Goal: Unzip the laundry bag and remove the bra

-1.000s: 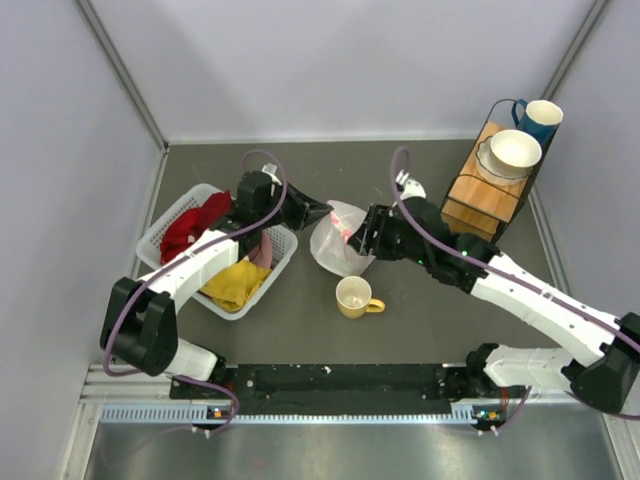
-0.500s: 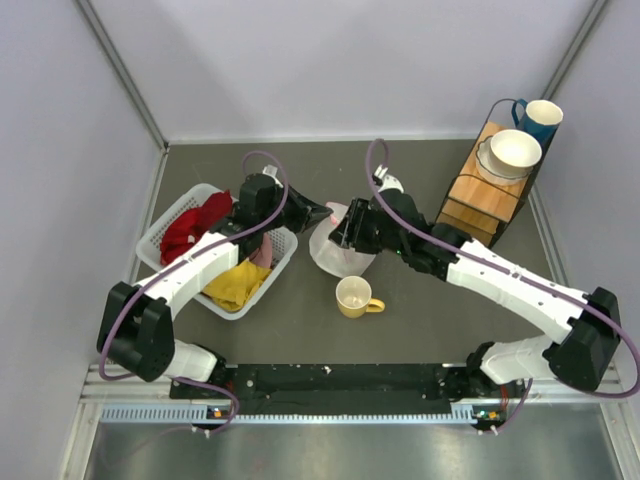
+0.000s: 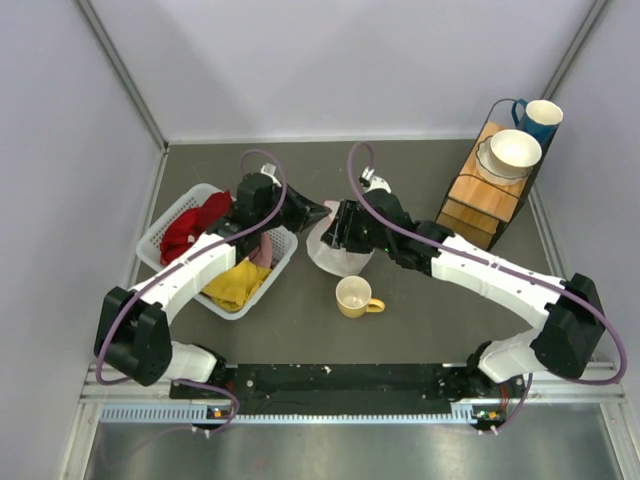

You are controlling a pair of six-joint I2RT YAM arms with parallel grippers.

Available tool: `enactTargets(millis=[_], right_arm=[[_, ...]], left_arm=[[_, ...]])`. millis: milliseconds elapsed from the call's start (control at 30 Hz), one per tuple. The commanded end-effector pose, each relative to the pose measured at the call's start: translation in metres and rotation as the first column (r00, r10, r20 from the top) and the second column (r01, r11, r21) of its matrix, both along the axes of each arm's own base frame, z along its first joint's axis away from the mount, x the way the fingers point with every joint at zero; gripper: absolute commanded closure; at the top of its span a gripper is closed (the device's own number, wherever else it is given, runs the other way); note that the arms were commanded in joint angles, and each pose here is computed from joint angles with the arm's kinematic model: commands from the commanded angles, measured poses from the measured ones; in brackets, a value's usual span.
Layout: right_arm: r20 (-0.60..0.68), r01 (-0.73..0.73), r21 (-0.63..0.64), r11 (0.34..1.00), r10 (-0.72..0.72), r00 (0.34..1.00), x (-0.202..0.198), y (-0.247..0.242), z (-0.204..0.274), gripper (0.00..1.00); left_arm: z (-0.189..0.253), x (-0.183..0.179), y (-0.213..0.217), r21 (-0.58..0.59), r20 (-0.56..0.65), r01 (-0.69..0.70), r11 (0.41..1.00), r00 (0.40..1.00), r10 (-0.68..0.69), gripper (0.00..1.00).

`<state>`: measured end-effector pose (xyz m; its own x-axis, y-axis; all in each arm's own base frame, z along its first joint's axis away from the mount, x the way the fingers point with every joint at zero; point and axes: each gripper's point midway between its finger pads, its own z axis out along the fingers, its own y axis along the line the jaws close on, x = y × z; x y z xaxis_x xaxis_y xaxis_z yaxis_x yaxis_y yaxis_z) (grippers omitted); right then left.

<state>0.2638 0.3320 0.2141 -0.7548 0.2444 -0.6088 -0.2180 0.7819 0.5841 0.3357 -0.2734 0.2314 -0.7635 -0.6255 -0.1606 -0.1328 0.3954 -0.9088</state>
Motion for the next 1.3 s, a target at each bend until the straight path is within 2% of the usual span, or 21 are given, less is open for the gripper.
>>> enactTargets(millis=[0, 767, 900, 1200, 1267], right_arm=[[0.030, 0.016, 0.027, 0.999, -0.017, 0.999, 0.004, 0.003, 0.007, 0.50], [0.067, 0.133, -0.012, 0.991, -0.132, 0.989, 0.024, -0.039, 0.006, 0.53], [0.074, 0.132, -0.013, 0.991, -0.131, 0.989, 0.026, -0.040, 0.008, 0.61], [0.090, 0.148, -0.012, 0.989, -0.147, 0.985, 0.027, -0.048, 0.011, 1.00], [0.091, 0.151, -0.010, 0.988, -0.150, 0.985, 0.027, -0.050, 0.012, 1.00]], left_arm=[[0.047, 0.001, -0.001, -0.047, 0.124, 0.006, 0.999, 0.992, 0.000, 1.00], [0.037, -0.002, -0.003, -0.064, 0.102, 0.013, 0.998, 0.995, -0.007, 1.00], [0.032, -0.001, -0.006, -0.075, 0.084, 0.026, 0.997, 0.996, -0.020, 1.00], [0.035, -0.002, -0.004, -0.066, 0.101, 0.017, 0.998, 0.995, -0.011, 1.00], [0.033, -0.002, -0.004, -0.066, 0.099, 0.020, 0.998, 0.995, -0.013, 1.00]])
